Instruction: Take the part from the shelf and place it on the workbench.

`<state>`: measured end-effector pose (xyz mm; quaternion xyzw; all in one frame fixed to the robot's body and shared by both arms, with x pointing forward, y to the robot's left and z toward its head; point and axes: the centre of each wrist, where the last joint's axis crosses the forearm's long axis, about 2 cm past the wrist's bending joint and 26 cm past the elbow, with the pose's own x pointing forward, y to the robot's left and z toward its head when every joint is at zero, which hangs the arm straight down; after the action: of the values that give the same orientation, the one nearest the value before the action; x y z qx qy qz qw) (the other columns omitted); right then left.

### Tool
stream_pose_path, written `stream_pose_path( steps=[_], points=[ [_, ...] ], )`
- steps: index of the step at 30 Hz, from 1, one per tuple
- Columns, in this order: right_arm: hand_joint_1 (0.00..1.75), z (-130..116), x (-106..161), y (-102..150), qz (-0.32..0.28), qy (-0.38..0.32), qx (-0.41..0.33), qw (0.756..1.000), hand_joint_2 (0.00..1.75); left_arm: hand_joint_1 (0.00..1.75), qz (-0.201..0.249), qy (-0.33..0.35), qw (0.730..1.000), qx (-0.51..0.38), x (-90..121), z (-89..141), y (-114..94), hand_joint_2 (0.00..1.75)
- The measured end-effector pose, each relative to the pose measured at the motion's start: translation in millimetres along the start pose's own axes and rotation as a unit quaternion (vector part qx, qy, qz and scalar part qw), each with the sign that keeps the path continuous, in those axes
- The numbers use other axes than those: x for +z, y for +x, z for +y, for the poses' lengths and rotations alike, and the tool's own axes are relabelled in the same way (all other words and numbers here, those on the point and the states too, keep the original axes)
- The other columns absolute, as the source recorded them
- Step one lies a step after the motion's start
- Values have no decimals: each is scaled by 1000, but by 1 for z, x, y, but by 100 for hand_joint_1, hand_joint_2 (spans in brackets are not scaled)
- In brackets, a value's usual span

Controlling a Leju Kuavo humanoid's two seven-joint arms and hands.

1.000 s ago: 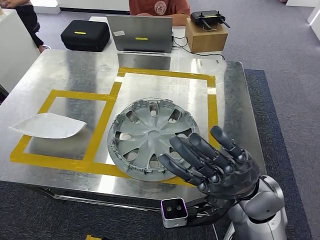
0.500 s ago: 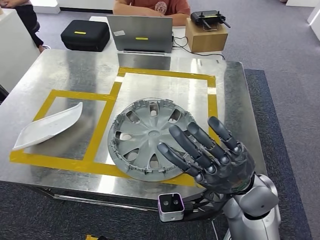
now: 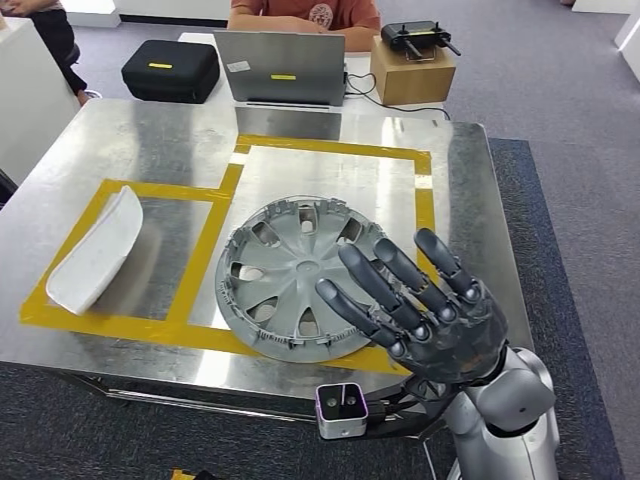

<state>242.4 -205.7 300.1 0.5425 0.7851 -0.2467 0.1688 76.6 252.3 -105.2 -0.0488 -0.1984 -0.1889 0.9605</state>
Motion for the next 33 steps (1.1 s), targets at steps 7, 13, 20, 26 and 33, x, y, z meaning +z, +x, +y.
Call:
stream_pose_path(
  steps=[7,13,20,26,33],
  points=[
    [0,2,3,-1,6,7,0,1000,175,0,0,1,1000,2,0,0,0,0],
    [0,11,11,1,52,29,-9,998,175,0,5,1,1000,3,0,-1,-2,0],
    [0,13,26,4,22,59,-15,998,175,0,-3,2,1000,1,2,-7,-7,0],
    [0,13,33,4,24,72,-14,997,175,0,-6,0,1000,2,2,-9,-8,0],
    [0,13,37,12,52,82,-25,995,175,0,-11,3,1000,8,2,-10,-10,0]
  ],
)
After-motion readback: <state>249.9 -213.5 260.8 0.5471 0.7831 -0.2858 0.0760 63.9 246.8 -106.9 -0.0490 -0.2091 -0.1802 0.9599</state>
